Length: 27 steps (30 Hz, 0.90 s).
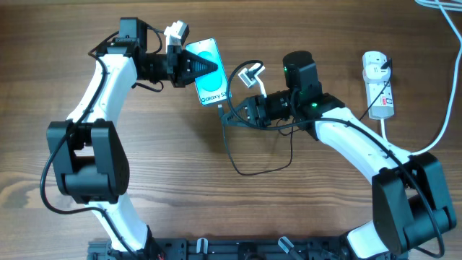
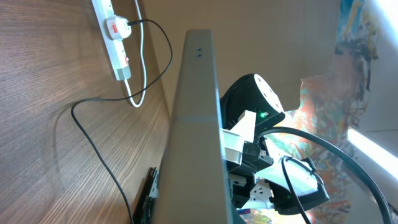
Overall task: Plug charger to phone and switch on socket
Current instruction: 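Push the USB-C plug with the right gripper into the phone's bottom port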
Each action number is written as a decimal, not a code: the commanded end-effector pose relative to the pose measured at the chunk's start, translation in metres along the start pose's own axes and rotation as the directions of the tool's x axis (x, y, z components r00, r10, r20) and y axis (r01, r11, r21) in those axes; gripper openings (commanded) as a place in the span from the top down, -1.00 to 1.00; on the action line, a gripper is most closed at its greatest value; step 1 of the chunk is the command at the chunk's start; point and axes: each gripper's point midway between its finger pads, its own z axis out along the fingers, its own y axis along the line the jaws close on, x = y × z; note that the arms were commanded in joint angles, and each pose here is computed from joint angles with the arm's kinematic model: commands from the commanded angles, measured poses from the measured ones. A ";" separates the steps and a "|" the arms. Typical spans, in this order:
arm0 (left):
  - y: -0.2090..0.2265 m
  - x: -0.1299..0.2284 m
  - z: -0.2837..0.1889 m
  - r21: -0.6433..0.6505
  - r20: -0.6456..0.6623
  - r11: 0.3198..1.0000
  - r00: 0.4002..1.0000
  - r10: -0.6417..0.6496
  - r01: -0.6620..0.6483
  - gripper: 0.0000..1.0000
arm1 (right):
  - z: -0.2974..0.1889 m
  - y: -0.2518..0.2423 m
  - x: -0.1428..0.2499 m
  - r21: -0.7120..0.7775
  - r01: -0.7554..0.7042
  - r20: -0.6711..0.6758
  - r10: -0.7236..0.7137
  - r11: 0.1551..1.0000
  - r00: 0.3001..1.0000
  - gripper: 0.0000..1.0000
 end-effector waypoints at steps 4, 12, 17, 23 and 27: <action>-0.023 0.004 0.009 0.061 -0.028 0.997 0.999 0.040 -0.038 0.92 | 0.001 -0.011 0.000 0.038 0.008 0.015 -0.009 0.999 1.000 0.92; -0.017 0.004 0.010 0.023 -0.027 0.998 0.998 0.053 -0.052 0.92 | 0.000 -0.011 0.000 0.035 0.007 0.015 -0.007 0.999 1.000 0.91; -0.011 0.000 0.003 -0.010 -0.006 0.998 0.998 0.058 -0.058 0.92 | 0.000 -0.012 0.003 0.032 -0.008 0.006 0.008 0.999 1.000 0.92; -0.006 -0.002 -0.001 -0.037 0.004 0.998 0.998 0.056 -0.056 0.92 | 0.000 -0.013 0.006 0.036 -0.015 0.000 0.016 0.999 1.000 0.91; -0.003 0.001 0.005 -0.057 -0.010 0.997 0.998 0.055 -0.055 0.92 | 0.000 -0.013 0.006 0.036 -0.015 0.000 0.015 0.999 1.000 0.92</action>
